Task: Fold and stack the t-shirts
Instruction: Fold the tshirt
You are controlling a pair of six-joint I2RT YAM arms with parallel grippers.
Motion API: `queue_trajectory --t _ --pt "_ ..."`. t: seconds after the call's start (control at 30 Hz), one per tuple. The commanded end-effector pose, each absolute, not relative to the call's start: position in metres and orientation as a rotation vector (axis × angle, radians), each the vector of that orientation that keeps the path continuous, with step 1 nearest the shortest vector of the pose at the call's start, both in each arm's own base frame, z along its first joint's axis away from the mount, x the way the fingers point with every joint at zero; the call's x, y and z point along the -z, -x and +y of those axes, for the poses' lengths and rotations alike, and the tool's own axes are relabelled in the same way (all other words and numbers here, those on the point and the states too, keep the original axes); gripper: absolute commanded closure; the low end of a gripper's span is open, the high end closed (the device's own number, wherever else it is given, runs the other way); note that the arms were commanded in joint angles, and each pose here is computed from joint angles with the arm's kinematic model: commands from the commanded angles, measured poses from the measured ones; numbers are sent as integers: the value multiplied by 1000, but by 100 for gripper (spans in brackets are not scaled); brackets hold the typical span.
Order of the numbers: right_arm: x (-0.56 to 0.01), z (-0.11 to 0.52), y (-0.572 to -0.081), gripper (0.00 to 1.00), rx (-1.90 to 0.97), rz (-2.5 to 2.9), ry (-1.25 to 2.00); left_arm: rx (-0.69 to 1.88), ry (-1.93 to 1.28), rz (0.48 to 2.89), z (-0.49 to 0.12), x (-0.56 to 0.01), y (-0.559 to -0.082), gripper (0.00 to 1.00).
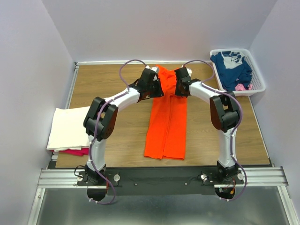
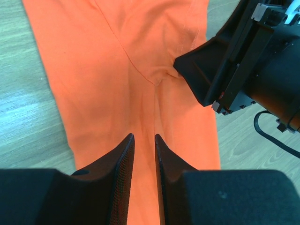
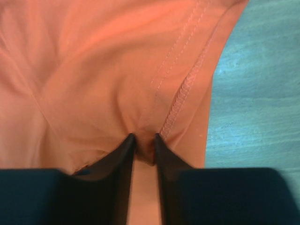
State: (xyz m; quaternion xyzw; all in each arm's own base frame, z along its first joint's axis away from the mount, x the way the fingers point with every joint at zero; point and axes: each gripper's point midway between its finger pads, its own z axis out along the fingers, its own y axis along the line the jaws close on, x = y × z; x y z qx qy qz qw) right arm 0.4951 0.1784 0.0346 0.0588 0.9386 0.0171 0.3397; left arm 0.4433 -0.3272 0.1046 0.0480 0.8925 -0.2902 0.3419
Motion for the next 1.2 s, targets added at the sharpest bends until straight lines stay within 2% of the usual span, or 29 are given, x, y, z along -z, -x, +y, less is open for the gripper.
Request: queue_trajectory --t 0.0,0.13,0.23,0.67,0.87,1.17 --pt "-28 172 -486 75 -18 2461 -184 767 -129 2310 -331 -107 -450 69" --pt "-37 169 -482 86 -18 2445 -195 760 -128 2312 -331 -105 -452 69" --pt "-38 165 -479 90 -8 2442 -205 743 -116 2321 -328 -100 -453 69" --pt "-48 159 -465 92 -27 2399 -239 671 -7 2353 -309 -73 -472 73" --pt "-42 158 -461 96 -31 2407 -242 617 -21 2350 -306 -63 -486 59" --pt "-34 157 -456 96 -32 2421 -247 566 -78 2388 -307 -41 -497 55"
